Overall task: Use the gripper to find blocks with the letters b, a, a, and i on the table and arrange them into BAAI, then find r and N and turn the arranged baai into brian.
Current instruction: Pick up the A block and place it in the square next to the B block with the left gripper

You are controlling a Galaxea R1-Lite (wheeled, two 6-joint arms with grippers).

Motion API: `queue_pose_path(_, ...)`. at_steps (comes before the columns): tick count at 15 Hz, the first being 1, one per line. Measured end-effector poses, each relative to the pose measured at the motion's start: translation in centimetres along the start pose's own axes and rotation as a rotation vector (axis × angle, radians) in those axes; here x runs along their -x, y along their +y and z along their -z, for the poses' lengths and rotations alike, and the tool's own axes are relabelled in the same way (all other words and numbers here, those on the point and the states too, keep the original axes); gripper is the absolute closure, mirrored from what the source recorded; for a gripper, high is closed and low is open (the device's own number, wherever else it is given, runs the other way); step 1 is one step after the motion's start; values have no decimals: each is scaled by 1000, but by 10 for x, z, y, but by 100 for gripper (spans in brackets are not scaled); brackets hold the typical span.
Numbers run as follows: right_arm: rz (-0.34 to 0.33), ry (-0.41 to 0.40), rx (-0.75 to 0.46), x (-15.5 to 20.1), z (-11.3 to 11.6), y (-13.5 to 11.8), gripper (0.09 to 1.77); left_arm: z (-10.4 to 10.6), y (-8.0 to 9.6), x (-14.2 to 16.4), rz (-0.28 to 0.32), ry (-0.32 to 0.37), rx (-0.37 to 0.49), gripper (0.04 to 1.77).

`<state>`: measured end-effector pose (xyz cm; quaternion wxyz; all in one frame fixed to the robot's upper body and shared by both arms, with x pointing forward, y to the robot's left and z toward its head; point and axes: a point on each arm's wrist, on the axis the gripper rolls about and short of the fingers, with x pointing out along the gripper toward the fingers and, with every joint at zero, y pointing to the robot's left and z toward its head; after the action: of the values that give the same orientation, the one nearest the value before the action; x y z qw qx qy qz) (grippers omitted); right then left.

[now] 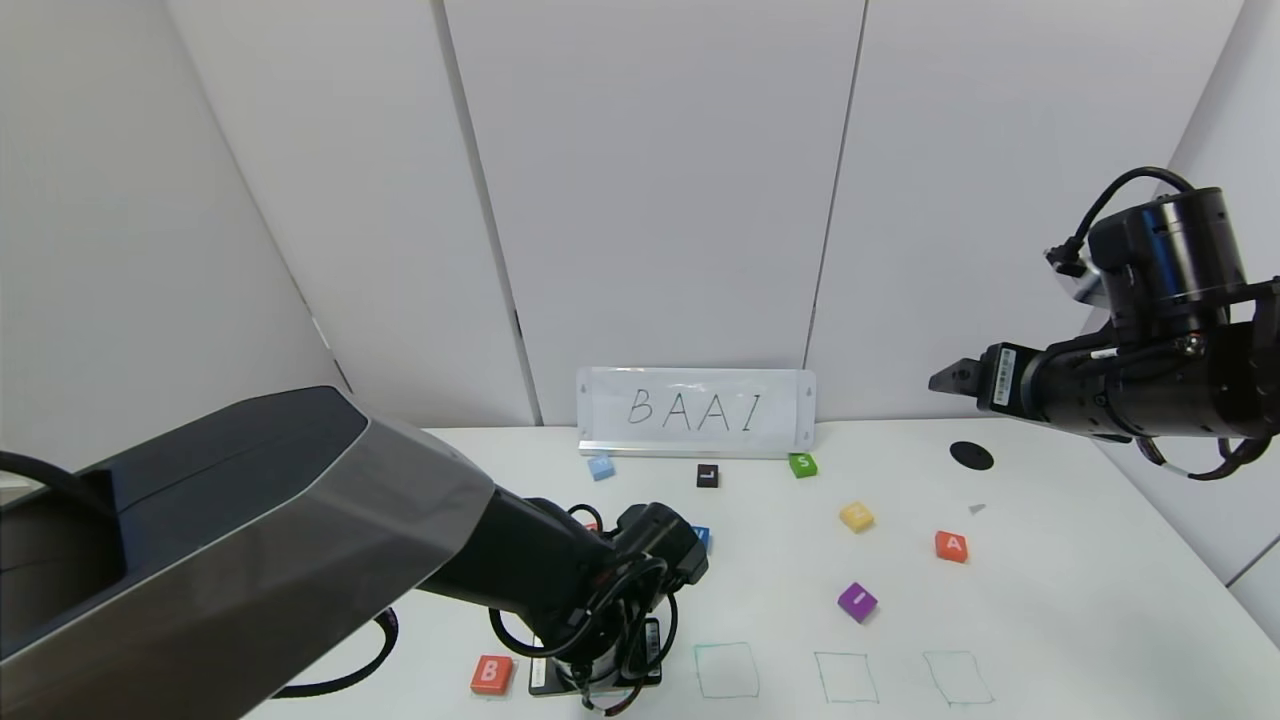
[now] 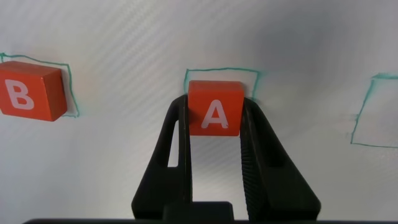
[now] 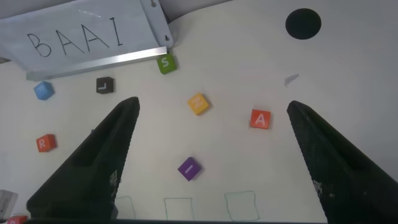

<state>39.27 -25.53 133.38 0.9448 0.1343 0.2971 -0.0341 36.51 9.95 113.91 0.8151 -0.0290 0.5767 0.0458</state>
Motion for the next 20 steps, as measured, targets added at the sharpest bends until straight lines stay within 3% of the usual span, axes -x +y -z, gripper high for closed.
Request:
queue_pose_path(3,1,1,1,0,0,0,15,0,0,0,0,1,-1,130)
queue_pose_path(7,1,0,0,0,0,0,15,1,0,0,-1,3,-1,83)
queue_pose_path(12,1,0,0,0,0,0,15,1,0,0,-2,3,-1,49)
queue_pose_path(20,1,-2,-1,0,0,0,15,1,1,3,0,0,-4,25)
